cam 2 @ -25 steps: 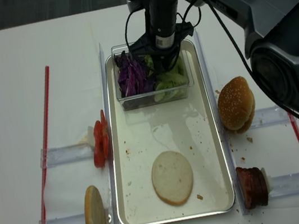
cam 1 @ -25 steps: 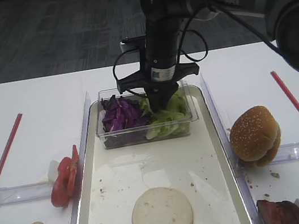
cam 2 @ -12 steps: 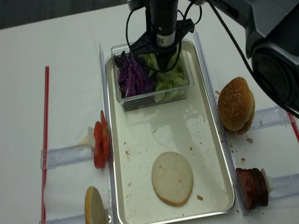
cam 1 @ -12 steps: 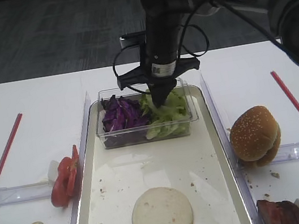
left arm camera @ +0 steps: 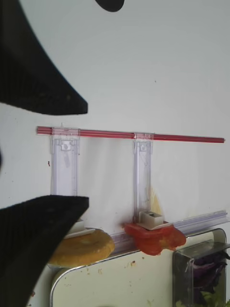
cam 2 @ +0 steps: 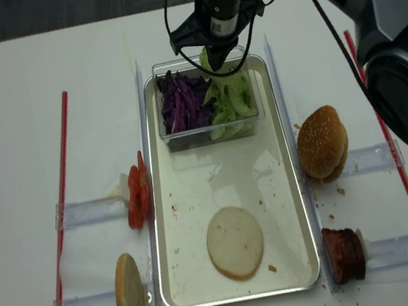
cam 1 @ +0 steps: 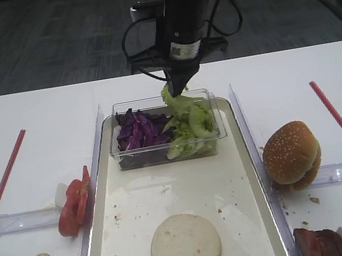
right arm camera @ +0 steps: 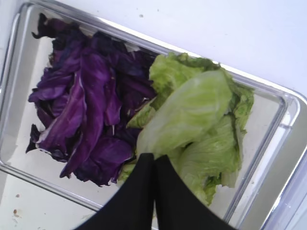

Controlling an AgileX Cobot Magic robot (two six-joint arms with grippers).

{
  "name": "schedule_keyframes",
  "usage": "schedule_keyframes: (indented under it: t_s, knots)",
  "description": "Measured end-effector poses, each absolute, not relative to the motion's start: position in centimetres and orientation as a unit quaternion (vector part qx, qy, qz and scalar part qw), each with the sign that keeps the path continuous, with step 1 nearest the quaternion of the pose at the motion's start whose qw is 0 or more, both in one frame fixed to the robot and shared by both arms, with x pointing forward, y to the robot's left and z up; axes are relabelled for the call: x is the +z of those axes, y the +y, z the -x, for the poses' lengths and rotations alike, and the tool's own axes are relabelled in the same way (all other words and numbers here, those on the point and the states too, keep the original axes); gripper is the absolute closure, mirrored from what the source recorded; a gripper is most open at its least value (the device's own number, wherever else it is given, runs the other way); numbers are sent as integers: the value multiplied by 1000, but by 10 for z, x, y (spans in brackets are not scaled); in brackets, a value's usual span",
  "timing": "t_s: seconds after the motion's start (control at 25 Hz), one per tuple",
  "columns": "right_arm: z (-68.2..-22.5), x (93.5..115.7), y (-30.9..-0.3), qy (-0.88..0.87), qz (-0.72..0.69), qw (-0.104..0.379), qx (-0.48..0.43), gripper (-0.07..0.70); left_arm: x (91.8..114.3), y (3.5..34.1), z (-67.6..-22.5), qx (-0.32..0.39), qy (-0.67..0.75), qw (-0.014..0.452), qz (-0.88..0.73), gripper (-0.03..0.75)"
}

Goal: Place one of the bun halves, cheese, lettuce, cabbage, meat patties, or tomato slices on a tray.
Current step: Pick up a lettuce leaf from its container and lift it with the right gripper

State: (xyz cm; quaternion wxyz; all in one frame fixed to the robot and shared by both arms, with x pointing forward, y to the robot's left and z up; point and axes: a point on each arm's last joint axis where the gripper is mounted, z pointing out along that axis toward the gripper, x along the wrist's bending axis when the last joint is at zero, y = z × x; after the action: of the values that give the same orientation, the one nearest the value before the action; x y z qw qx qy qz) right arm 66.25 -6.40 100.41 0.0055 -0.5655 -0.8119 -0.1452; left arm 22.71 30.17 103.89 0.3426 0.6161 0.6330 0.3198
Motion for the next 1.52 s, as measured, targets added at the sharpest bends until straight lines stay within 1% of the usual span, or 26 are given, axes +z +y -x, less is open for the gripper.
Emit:
schedule_keyframes:
  t_s: [0.08,0.2,0.44,0.68,0.92,1.16,1.24,1.52]
  knots:
    - [-660,1014,-65,-811,564,1,-154,619,1039,302,-227,320,633,343,-616,356]
    - [-659,1022,-66,-811,563,-3,-161,619,1039,302,-227,320,633,343,-616,356]
    - [-657,1025,-66,-810,563,1,-165,619,1039,302,-227,320,633,343,-616,356]
    - [-644,1021,-71,-815,561,17,-146,619,1039,302,-227,320,633,343,-616,356]
    - [-624,1036,-75,-827,545,10,-140,619,1039,302,-227,320,633,343,-616,356]
    - [-603,1031,-62,-844,523,13,-119,619,1039,302,-227,320,633,343,-616,356]
    - [-597,1032,-57,-849,515,13,-118,619,1039,302,-227,320,633,343,-616,356]
    - [-570,1031,-55,-860,500,24,-100,619,1039,302,-227,320,633,343,-616,356]
